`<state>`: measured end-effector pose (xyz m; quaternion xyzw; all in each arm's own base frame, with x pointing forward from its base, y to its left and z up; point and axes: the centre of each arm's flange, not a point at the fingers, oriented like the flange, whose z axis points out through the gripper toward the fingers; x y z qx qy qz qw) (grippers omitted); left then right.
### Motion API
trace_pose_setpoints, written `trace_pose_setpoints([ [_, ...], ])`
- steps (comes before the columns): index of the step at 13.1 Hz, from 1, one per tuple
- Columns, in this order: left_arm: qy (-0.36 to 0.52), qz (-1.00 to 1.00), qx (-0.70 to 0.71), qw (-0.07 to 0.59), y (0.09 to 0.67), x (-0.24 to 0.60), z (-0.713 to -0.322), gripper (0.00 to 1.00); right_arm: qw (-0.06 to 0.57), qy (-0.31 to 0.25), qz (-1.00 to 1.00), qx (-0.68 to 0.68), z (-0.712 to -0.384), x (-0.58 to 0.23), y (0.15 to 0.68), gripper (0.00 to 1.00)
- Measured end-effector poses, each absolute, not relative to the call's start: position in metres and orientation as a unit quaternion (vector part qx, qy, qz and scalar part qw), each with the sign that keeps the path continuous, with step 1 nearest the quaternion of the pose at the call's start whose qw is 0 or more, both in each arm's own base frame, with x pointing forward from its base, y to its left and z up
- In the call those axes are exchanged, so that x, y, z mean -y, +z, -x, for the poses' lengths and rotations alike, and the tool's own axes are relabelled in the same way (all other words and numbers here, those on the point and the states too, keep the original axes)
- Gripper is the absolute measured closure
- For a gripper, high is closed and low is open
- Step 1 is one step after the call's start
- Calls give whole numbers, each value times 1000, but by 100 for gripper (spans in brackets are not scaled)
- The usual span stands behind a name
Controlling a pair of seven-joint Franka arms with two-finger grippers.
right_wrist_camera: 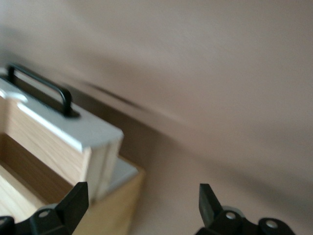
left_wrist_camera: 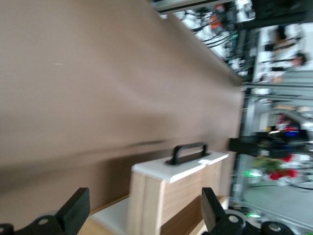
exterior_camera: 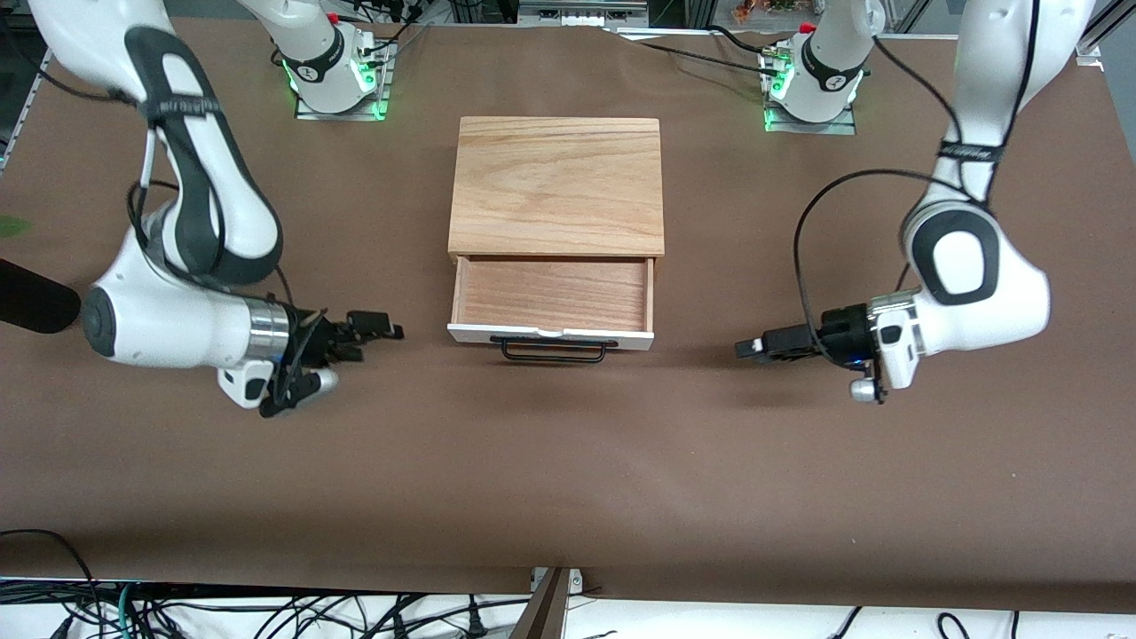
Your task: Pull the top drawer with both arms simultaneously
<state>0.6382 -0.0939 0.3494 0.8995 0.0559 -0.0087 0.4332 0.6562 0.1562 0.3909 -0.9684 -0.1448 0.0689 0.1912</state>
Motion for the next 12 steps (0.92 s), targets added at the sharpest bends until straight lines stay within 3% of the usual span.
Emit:
trace_pose_setpoints([
  [3,-9,-954,-51,296,412,66,-618,0,60,75,991,96,-620,-133,483,0],
  [5,4,-976,-38,215,448,54,-604,0,12,73,995,71,-593,-106,538,0],
  [9,23,-995,1,94,486,17,-588,0,-4,52,999,-17,-560,-7,606,0],
  [12,30,-997,1,73,499,-6,-581,0,-4,40,998,-46,-556,26,617,0],
])
